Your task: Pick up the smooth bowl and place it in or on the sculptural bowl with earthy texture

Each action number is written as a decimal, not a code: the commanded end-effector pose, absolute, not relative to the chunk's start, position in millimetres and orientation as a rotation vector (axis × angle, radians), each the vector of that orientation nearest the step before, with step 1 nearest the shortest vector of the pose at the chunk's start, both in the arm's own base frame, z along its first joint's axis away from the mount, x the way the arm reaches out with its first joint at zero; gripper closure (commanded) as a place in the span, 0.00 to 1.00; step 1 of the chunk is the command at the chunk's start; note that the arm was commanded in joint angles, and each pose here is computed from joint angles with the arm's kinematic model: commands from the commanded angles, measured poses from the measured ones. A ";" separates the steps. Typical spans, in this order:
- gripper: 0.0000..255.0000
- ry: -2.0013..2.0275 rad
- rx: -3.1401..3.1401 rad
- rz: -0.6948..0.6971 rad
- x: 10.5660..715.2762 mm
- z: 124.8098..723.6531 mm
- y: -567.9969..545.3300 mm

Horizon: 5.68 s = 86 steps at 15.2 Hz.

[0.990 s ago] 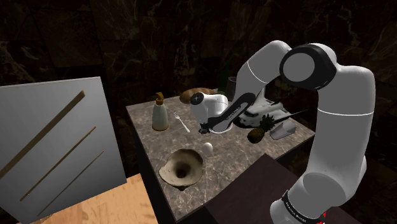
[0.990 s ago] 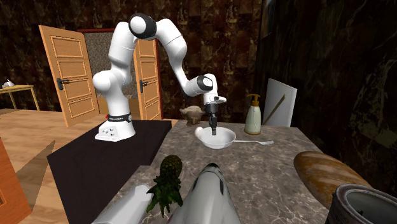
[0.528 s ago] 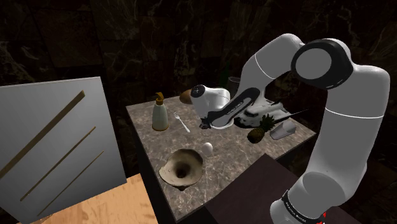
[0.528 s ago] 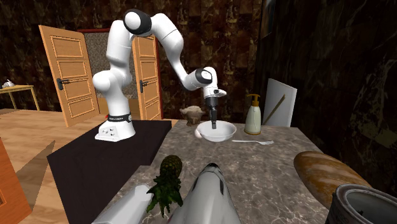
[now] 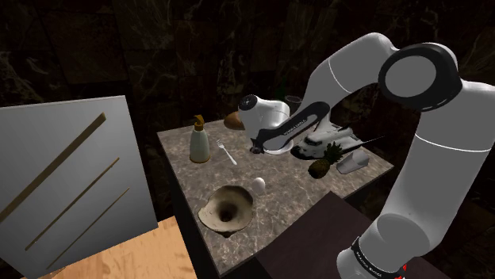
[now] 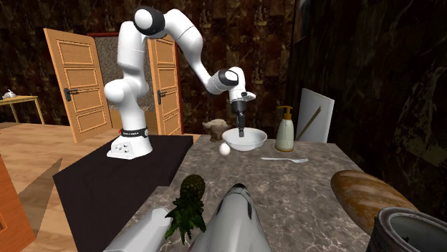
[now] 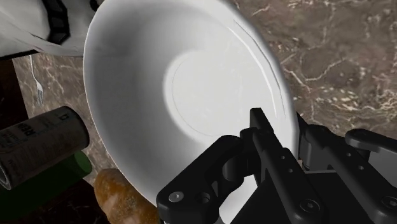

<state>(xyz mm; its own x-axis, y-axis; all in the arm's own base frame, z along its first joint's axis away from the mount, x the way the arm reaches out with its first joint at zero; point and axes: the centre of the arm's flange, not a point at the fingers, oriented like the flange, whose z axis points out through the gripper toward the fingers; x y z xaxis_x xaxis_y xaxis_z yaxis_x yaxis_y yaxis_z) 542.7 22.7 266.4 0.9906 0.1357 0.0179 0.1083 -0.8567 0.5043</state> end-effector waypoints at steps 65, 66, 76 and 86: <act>1.00 0.172 2.609 0.072 384.2 291.1 398.1; 1.00 0.172 2.609 0.072 384.2 291.1 398.1; 0.00 0.172 2.609 0.072 384.2 291.1 398.1; 0.00 0.172 2.609 0.072 380.0 334.3 423.0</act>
